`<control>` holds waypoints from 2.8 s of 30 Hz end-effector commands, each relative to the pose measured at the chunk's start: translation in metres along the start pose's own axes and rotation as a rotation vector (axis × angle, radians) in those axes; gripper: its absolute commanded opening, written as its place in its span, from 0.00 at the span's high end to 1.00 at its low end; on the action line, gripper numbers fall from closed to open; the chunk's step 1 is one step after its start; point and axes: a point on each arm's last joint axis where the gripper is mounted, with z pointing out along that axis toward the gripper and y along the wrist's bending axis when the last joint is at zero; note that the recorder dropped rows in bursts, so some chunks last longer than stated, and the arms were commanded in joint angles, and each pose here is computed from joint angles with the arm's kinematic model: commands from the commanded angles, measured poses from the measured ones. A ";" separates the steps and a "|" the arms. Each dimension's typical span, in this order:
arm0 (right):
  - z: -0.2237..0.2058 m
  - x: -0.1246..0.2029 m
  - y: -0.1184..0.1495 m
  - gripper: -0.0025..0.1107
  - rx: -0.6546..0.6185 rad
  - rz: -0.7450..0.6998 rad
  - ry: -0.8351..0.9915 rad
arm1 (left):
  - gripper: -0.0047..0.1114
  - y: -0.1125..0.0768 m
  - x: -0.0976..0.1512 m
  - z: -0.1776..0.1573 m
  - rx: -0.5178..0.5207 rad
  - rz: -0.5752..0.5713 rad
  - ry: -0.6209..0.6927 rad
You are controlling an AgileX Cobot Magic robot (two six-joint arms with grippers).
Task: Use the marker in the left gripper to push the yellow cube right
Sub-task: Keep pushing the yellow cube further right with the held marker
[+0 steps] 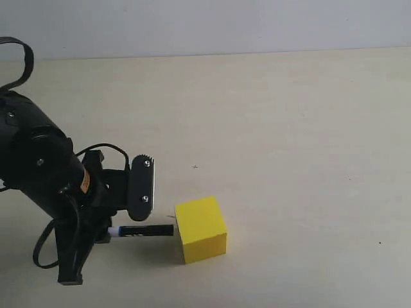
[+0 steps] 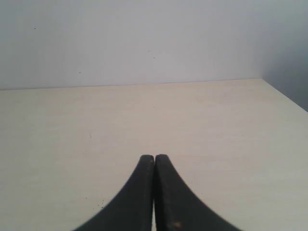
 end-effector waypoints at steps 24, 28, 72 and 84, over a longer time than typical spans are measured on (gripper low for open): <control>0.000 0.001 0.000 0.98 0.005 -0.003 -0.005 | 0.96 0.000 0.001 -0.001 0.057 -0.132 -0.027; 0.000 0.001 0.000 0.98 0.005 -0.003 -0.005 | 0.96 -0.009 -0.013 -0.002 0.050 -0.080 -0.059; 0.000 0.001 0.000 0.98 0.005 -0.003 -0.005 | 0.96 0.006 -0.035 -0.013 0.059 -0.077 -0.029; 0.000 0.001 0.000 0.98 0.005 -0.003 -0.005 | 0.96 -0.019 -0.112 -0.011 0.048 0.035 -0.139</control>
